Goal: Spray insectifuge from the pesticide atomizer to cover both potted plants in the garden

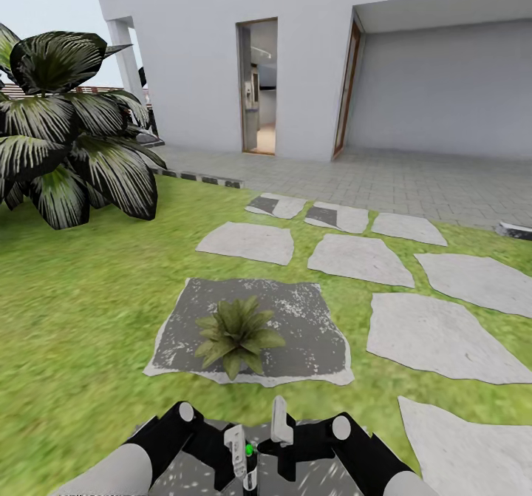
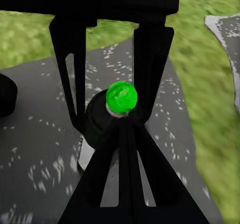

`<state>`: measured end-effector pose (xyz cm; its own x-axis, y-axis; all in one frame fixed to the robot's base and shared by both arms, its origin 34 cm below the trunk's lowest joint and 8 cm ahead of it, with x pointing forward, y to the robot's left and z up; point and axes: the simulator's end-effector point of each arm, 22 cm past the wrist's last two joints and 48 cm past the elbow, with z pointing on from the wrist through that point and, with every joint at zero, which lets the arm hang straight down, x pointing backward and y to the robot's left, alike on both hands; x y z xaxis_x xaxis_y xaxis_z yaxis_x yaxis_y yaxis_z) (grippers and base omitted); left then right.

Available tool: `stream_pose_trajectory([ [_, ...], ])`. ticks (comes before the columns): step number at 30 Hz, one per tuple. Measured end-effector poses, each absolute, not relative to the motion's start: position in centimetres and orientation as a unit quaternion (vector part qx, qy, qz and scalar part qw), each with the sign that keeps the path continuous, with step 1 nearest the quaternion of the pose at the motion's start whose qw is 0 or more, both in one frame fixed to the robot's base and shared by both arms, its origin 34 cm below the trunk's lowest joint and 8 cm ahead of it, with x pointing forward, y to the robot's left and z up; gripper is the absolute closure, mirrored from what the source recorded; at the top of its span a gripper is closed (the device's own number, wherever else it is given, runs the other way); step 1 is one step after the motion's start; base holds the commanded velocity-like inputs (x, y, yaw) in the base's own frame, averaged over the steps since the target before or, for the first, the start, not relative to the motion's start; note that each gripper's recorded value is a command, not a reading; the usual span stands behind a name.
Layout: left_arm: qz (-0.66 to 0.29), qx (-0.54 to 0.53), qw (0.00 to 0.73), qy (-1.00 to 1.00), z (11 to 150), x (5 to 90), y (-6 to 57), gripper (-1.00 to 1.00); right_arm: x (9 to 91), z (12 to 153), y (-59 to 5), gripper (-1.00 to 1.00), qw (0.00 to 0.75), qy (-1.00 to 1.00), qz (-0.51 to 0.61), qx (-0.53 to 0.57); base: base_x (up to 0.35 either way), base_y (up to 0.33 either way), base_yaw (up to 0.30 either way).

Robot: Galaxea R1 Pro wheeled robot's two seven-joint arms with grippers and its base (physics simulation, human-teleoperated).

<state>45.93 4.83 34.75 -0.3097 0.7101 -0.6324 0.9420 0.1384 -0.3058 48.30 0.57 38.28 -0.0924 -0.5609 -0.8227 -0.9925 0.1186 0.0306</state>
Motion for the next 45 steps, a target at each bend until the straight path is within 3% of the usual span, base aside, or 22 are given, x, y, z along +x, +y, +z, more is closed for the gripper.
stream_pose_trajectory([
  [8, -0.261, 0.546, 0.139, 0.784, 32.6, 47.6, 18.6, 1.0, 48.3, 38.2, 0.4, 1.0, 0.337, 0.668, 0.317, -0.583, 0.0, 0.0, 0.0],
  [9, -0.254, 0.544, 0.138, 0.788, 32.5, 47.7, 19.9, 1.0, 48.3, 38.1, 0.3, -1.0, 0.337, 0.668, 0.317, -0.583, 0.0, 0.0, 0.0],
  [18, -0.229, 0.485, 0.17, 0.827, 32.8, 49.9, 23.8, 1.0, 48.6, 37.2, -1.3, -1.0, 0.334, 0.682, 0.306, -0.574, 0.0, 0.0, 0.0],
  [22, -0.212, 0.436, 0.198, 0.852, 33.0, 51.7, 24.8, 1.0, 50.6, 33.1, -8.8, -1.0, 0.333, 0.75, 0.22, -0.527, 0.0, 0.0, 0.0],
  [31, -0.197, 0.331, 0.115, 0.916, 32.6, 51.9, 26.2, 1.0, 53.7, 28.3, -26.3, -1.0, 0.376, 0.877, -0.067, -0.293, 0.0, 0.0, 0.0],
  [34, -0.194, 0.273, 0.098, 0.937, 34.4, 54.3, 26.7, 1.0, 53.7, 28.6, -28.3, -1.0, 0.387, 0.885, -0.101, -0.239, 0.0, 0.0, 0.0],
  [38, -0.188, 0.223, 0.066, 0.954, 35.6, 55.1, 27.7, 1.0, 52.6, 28.5, -33.8, -1.0, 0.384, 0.915, -0.122, -0.02, 0.0, 0.0, 0.0],
  [45, -0.178, 0.143, -0.003, 0.973, 37.4, 55.1, 28.4, 1.0, 51.0, 27.8, -35.1, -1.0, 0.373, 0.919, -0.126, 0.021, 0.0, 0.0, 0.0],
])
